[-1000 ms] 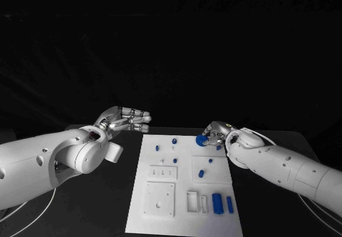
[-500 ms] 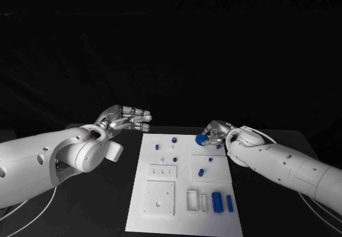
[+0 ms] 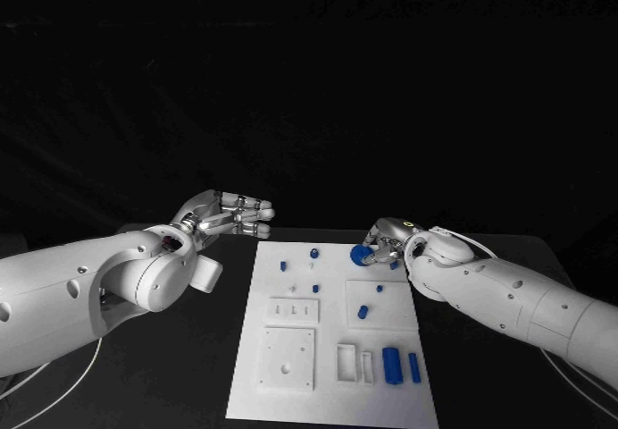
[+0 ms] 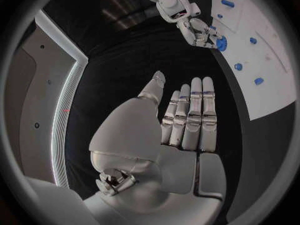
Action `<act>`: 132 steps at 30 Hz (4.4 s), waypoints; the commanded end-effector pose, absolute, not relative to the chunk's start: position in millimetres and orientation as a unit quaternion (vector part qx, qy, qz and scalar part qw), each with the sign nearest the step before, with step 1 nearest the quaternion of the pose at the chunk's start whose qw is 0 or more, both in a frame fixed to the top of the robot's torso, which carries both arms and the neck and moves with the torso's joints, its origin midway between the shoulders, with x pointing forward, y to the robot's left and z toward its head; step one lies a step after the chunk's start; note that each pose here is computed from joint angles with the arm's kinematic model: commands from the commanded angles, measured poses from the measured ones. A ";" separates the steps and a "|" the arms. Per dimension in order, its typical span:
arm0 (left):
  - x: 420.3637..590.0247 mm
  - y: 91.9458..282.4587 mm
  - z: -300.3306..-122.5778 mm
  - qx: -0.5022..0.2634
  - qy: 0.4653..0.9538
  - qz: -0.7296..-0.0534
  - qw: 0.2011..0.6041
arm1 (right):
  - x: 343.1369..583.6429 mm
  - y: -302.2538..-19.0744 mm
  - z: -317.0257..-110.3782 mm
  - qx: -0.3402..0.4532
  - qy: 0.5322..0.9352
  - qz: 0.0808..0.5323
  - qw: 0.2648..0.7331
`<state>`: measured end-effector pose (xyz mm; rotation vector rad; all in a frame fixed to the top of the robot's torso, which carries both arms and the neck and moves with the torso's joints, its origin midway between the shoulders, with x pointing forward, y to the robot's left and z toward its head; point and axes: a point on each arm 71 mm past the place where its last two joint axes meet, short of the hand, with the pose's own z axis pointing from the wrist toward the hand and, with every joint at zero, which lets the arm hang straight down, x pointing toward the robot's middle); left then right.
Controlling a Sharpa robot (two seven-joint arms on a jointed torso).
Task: Assemble the parts on the task board
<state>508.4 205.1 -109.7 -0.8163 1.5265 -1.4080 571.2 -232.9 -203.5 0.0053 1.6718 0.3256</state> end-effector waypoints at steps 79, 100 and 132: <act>505.1 200.8 -108.9 -0.322 0.621 -0.569 0.433 | 532.7 -114.4 -204.5 -0.083 0.661 0.181 0.724; 504.6 197.7 -108.9 -0.319 0.623 -0.570 0.430 | 535.5 -103.6 -214.5 -0.089 0.672 0.177 0.713; 505.1 196.4 -109.4 -0.317 0.626 -0.570 0.427 | 539.1 -106.4 -215.7 -0.076 0.666 0.167 0.723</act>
